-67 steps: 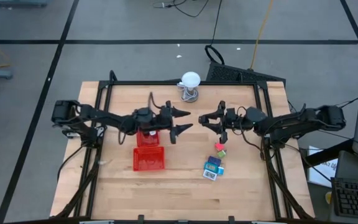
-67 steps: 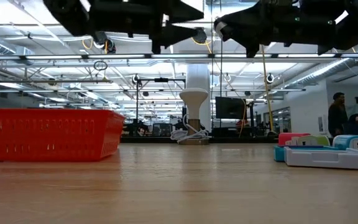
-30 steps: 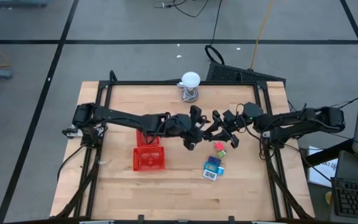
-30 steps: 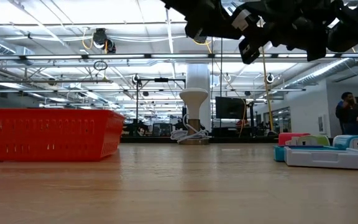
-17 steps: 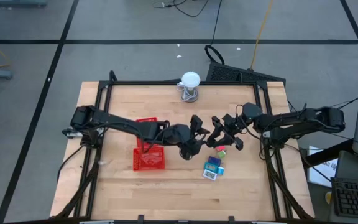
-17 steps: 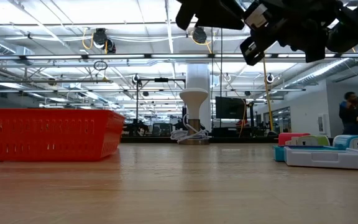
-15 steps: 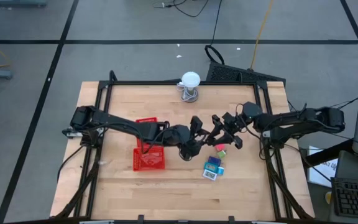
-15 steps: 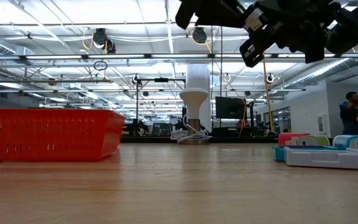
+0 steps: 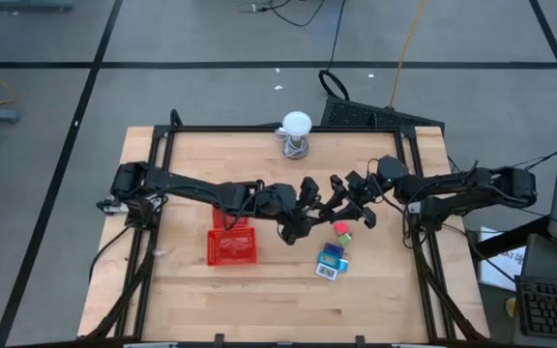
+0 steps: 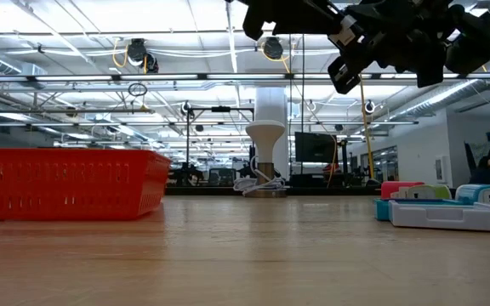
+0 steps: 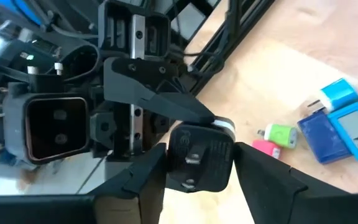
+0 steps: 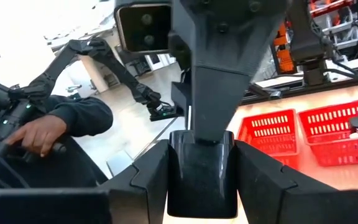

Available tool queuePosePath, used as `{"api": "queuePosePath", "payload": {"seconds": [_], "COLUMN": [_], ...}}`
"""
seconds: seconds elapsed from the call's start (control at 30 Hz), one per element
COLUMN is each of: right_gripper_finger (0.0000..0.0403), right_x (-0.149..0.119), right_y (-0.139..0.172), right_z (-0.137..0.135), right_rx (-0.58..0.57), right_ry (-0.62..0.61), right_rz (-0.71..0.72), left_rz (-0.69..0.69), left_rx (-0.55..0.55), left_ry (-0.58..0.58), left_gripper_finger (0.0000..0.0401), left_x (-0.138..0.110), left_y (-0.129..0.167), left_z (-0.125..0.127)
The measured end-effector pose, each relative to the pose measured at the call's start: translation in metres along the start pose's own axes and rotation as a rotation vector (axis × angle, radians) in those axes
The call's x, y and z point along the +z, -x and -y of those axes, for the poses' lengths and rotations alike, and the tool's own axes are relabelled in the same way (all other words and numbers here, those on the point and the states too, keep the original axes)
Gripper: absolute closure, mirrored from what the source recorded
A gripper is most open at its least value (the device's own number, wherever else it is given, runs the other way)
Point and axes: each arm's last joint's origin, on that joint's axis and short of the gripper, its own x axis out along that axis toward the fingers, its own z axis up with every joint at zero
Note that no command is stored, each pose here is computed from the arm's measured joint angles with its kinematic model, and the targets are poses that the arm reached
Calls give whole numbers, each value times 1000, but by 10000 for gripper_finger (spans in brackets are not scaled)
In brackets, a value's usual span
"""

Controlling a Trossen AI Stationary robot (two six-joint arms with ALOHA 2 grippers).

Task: Pick & Place Office items
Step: Put the black charger adapter into the top red basket

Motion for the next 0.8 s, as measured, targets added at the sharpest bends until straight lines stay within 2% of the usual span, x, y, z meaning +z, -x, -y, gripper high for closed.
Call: {"api": "queuePosePath", "payload": {"seconds": [0.23, 0.5, 0.63, 0.8], "right_gripper_finger": [262, 260, 250, 228], "right_x": [-2, -4, -5, -6], "right_y": [-3, -3, -3, -5], "right_z": [-2, -1, -1, -4], "right_rx": [14, -5, -3, -2], "right_ry": [-8, -5, -3, 45], "right_rz": [-12, -25, -30, -27], "left_rz": [47, 95, 123, 129], "left_rx": [-40, -91, -119, -117], "left_ry": [33, 44, 61, 73], "left_gripper_finger": [236, 238, 264, 264], "left_x": [-5, -8, -11, -13], "left_y": [-1, -4, -6, -6], "left_z": [-4, -2, -4, -6]}}
